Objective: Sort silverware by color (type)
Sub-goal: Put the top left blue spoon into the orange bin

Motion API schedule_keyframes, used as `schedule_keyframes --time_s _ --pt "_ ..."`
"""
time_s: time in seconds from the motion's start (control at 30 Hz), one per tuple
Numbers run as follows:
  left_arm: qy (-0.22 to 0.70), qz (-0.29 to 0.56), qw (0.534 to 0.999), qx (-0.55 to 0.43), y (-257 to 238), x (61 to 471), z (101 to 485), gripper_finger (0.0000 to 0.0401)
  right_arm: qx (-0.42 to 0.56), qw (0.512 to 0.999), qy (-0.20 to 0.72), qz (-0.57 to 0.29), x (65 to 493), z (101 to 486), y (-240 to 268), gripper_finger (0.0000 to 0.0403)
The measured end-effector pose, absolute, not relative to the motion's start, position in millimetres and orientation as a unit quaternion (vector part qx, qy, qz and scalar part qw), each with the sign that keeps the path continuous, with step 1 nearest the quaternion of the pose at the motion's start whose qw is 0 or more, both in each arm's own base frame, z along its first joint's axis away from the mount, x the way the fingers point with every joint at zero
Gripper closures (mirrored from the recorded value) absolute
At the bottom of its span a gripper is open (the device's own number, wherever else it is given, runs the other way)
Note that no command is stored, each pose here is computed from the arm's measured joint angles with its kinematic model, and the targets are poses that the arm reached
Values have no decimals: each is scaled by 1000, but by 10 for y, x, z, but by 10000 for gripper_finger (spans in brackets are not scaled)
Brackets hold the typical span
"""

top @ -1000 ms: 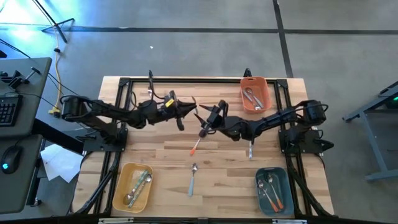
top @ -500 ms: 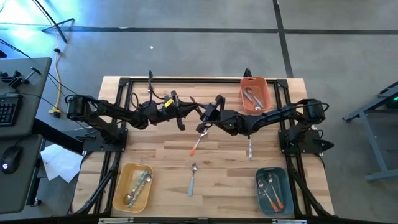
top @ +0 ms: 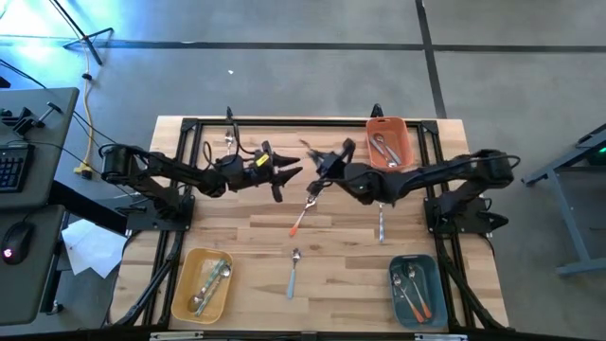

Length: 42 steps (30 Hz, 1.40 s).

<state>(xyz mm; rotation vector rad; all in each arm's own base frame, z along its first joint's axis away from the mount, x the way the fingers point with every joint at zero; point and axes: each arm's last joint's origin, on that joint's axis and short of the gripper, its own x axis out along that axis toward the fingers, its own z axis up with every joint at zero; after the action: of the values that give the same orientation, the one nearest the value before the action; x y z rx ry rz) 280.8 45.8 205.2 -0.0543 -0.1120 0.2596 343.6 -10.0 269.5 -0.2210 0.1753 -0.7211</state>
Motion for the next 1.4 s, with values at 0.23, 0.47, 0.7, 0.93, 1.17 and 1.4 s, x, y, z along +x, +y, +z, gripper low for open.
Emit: schedule_keyframes --time_s 0.23,0.47,0.7,0.93,1.17,1.4 --pt "5 132 991 -25 442 2701 1822 229 -12 882 145 -447 2751 3055 -376 388" --pt "30 133 990 -41 425 2586 1668 234 119 789 269 -540 2119 2905 -1002 389" --pt "31 133 989 -51 412 2579 1656 245 240 720 368 -536 1828 2560 -1704 389" --pt "33 132 990 -48 411 2579 1654 247 305 678 434 -509 1782 2155 -2056 389" --pt "41 132 989 -48 405 2579 1639 247 331 647 472 -499 1788 1881 -2186 389" --pt "53 144 987 -47 412 2574 1615 247 327 641 490 -491 1797 1795 -2212 383"
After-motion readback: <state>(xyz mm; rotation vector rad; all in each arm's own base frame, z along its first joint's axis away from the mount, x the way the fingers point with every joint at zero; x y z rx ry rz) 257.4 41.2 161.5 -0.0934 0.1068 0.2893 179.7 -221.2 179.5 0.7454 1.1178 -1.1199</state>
